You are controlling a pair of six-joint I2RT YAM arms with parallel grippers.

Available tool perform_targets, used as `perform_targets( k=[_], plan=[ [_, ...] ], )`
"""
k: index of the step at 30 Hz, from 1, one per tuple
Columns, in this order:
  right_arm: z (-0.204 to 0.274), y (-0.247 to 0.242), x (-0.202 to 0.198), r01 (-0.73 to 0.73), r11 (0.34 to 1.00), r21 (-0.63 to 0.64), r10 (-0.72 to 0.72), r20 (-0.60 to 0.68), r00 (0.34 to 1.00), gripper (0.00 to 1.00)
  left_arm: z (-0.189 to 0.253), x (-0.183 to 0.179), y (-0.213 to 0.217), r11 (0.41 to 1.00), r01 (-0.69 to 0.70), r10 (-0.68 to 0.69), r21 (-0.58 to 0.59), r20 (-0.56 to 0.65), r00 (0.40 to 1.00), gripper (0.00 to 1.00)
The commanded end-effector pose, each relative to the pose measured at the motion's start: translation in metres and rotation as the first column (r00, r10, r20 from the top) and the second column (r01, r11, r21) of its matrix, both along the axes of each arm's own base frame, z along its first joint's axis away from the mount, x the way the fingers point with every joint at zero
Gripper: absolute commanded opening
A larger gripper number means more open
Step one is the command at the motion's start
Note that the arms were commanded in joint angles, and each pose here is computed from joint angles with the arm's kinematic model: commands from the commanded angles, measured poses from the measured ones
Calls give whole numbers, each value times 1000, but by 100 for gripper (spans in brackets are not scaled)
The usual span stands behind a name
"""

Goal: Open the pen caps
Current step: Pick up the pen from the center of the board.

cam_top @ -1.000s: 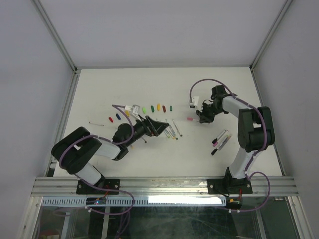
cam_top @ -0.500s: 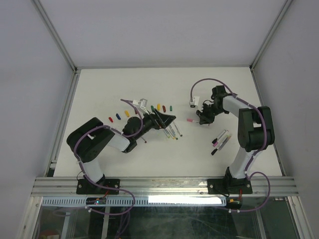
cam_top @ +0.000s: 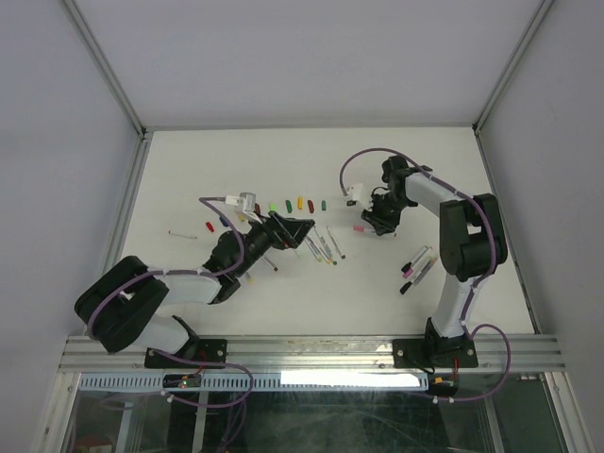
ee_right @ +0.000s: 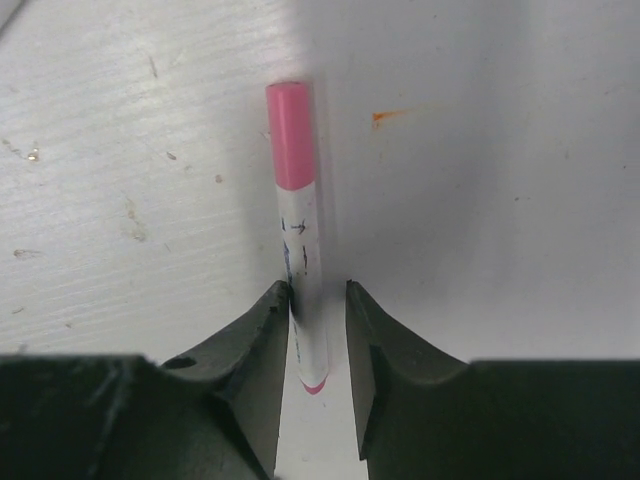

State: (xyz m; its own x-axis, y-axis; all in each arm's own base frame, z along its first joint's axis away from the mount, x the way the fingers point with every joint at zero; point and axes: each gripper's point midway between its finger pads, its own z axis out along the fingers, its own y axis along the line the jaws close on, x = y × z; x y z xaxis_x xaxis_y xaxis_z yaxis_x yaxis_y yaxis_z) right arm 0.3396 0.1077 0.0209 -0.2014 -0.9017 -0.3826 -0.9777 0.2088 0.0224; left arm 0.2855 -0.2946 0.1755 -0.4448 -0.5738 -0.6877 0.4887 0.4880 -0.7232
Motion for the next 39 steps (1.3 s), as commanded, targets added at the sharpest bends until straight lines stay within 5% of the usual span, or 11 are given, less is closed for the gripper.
perform_targets(
  k=[1,12,22,39],
  plan=[
    [-17,-17,-6,15,990,-140,-22,-49,999,32,12,-4,21,997,-71,69,43,61,996,94],
    [-26,-19,-8,42,973,-228,-50,-31,998,30,12,-17,37,995,-87,84,40,66,994,95],
    [-32,-18,-13,48,973,-224,-60,-50,997,0,14,-21,31,999,-50,49,8,62,997,95],
    [9,8,1,66,995,-76,-65,16,998,0,12,-13,13,999,-10,11,-47,25,1000,95]
  ],
)
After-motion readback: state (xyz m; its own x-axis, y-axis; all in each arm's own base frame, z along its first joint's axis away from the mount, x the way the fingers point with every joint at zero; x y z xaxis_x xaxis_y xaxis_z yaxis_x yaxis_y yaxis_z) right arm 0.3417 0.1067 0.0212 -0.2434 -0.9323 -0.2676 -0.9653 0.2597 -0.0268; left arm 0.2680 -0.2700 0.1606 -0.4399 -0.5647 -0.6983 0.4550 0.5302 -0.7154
